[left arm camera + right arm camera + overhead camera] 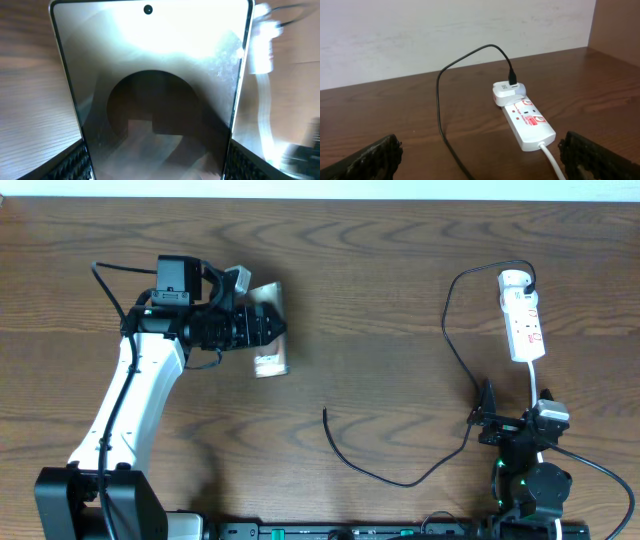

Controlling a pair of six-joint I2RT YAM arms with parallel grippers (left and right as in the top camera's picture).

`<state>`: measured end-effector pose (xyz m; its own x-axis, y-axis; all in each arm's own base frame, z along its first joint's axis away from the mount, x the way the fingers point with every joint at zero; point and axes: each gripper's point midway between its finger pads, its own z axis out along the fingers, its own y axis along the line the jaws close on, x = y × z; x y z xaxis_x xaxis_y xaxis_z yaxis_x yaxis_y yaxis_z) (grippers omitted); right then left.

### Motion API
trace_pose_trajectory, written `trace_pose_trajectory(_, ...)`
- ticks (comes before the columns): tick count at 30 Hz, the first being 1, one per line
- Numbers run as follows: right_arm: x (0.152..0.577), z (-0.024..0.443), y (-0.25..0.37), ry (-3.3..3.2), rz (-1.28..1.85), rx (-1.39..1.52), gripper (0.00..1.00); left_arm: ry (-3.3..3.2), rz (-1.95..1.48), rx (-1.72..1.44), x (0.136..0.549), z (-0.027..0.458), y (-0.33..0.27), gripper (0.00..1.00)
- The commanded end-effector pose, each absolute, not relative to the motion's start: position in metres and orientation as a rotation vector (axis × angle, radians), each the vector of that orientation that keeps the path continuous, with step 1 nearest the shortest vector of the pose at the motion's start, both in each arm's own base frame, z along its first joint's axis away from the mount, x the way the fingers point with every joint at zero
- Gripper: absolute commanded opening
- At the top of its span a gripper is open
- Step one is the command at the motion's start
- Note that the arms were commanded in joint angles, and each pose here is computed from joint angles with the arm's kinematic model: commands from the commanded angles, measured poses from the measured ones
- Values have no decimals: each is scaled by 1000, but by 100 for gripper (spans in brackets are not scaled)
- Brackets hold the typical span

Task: Plug charger to phone and switch on socket
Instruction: 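Lift the phone with the left gripper and raise it upright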

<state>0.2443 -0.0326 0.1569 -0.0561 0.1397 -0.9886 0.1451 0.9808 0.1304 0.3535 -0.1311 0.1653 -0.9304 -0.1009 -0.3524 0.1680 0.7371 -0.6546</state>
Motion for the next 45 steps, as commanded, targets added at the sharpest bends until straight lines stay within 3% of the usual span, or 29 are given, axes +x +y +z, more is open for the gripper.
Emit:
trace_pose_trajectory(1,244,157,-32,1633,-9,208,99,2388,-1527,4,346,234,-166,7)
trace_pose_trajectory(8,244,156,-32,1633,-9,208,99,2336,-1788,-291,359,267,-171,7)
trace_pose_trajectory(27,244,157,-32,1633,-9,208,99,2296,-2118,-1708,366,275,-171,7)
trace_pose_trajectory(35,244,156,-32,1633,-9,208,99,2245,-2132,-1925,366,275,-171,7)
trace_pose_trajectory(45,244,157,-32,1633,-9,208,99,2256,-2132,-1844,367,276,-171,7)
